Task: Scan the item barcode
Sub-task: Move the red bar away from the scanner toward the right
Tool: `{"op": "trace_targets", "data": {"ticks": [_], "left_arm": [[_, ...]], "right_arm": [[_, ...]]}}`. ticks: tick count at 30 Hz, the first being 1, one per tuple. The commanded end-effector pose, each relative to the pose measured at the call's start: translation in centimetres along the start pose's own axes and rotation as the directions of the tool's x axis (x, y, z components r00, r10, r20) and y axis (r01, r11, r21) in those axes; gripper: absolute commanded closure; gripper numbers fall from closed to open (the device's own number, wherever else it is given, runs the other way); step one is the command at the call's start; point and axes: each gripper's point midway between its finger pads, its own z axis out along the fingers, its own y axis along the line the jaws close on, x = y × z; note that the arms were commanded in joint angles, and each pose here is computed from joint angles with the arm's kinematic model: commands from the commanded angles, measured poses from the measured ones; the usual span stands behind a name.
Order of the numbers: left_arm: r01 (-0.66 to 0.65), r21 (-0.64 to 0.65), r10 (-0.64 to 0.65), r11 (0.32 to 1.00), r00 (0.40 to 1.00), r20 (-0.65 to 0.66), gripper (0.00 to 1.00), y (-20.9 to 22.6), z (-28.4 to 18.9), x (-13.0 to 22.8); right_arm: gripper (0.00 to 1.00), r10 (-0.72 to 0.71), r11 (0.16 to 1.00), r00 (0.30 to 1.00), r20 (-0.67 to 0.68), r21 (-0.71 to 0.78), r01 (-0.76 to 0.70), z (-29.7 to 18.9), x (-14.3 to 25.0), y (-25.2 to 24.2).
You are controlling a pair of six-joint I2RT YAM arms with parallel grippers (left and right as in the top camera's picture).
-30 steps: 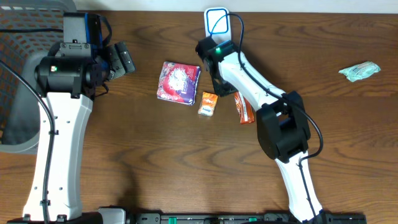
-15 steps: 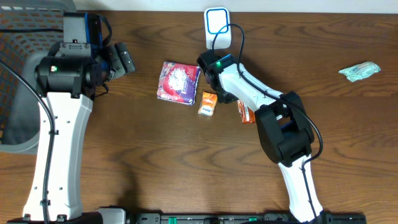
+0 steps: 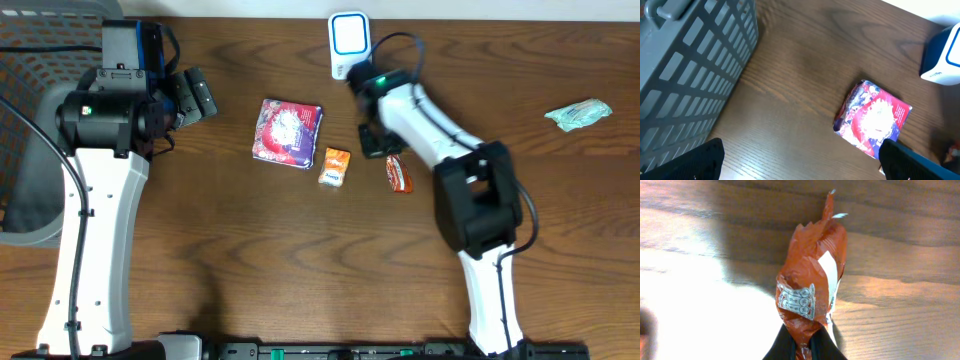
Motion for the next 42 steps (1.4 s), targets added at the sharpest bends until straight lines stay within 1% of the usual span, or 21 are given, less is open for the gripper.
{"op": "trace_targets", "data": {"ticks": [1,5,9,12,14,16,19,20,21,24,26,30,33,34,36,38,42], "left_arm": [[0.011,-0.019,-0.011,1.000,1.000,-0.011,0.02,0.3,0.4,0.3],[0.011,-0.019,-0.011,1.000,1.000,-0.011,0.02,0.3,0.4,0.3],[0.011,-0.019,-0.011,1.000,1.000,-0.011,0.02,0.3,0.4,0.3],[0.011,-0.019,-0.012,1.000,1.000,-0.011,0.02,0.3,0.4,0.3],[0.011,-0.019,-0.011,1.000,1.000,-0.011,0.02,0.3,0.4,0.3],[0.011,-0.019,-0.011,1.000,1.000,-0.011,0.02,0.3,0.4,0.3],[0.011,-0.019,-0.011,1.000,1.000,-0.011,0.02,0.3,0.4,0.3],[0.011,-0.019,-0.011,1.000,1.000,-0.011,0.02,0.3,0.4,0.3],[0.011,-0.019,-0.011,1.000,1.000,-0.011,0.02,0.3,0.4,0.3],[0.011,-0.019,-0.011,1.000,1.000,-0.011,0.02,0.3,0.4,0.3],[0.011,-0.019,-0.011,1.000,1.000,-0.011,0.02,0.3,0.4,0.3],[0.011,-0.019,-0.011,1.000,1.000,-0.011,0.02,0.3,0.4,0.3],[0.011,-0.019,-0.011,1.000,1.000,-0.011,0.02,0.3,0.4,0.3],[0.011,-0.019,-0.011,1.000,1.000,-0.011,0.02,0.3,0.4,0.3],[0.011,-0.019,-0.011,1.000,1.000,-0.011,0.02,0.3,0.4,0.3],[0.011,-0.019,-0.011,1.000,1.000,-0.011,0.02,0.3,0.4,0.3],[0.011,-0.019,-0.011,1.000,1.000,-0.011,0.02,0.3,0.4,0.3]], "right_arm": [[0.99,-0.048,0.921,0.999,-0.018,-0.388,0.037,-3.6,-0.7,3.1],[0.99,-0.034,0.766,0.999,0.008,-0.642,0.031,-7.5,-2.0,3.2],[0.99,-0.013,0.606,1.000,-0.004,-0.795,0.005,-8.8,-2.2,2.5],[0.99,-0.011,0.454,1.000,0.001,-0.891,0.006,-9.3,-1.9,2.5],[0.99,0.010,0.402,1.000,-0.017,-0.915,-0.019,-8.5,-1.7,2.1],[0.99,0.032,0.390,0.999,-0.038,-0.920,-0.047,-7.1,-1.3,1.3],[0.99,0.069,0.387,0.994,-0.081,-0.916,-0.102,-4.8,-0.5,0.1],[0.99,0.081,0.400,0.992,-0.094,-0.909,-0.119,-3.9,-0.2,-0.5],[0.99,0.098,0.428,0.989,-0.113,-0.892,-0.144,-3.0,0.0,-1.3],[0.93,0.185,0.570,0.962,-0.199,-0.776,-0.270,0.3,0.6,-4.6],[0.89,0.225,0.627,0.950,-0.215,-0.715,-0.310,0.9,0.8,-6.7],[0.82,0.267,0.713,0.936,-0.229,-0.607,-0.352,-0.5,0.6,-10.8],[0.69,0.264,0.789,0.941,-0.213,-0.514,-0.338,-2.7,0.5,-13.2],[0.67,0.256,0.807,0.944,-0.207,-0.492,-0.327,-3.4,0.5,-13.5],[0.58,0.223,0.841,0.955,-0.196,-0.458,-0.290,-5.3,0.5,-13.7],[0.58,0.186,0.856,0.963,-0.197,-0.449,-0.257,-6.6,0.9,-13.0],[0.59,0.123,0.880,0.958,-0.260,-0.418,-0.226,-7.7,2.6,-11.1]]}}
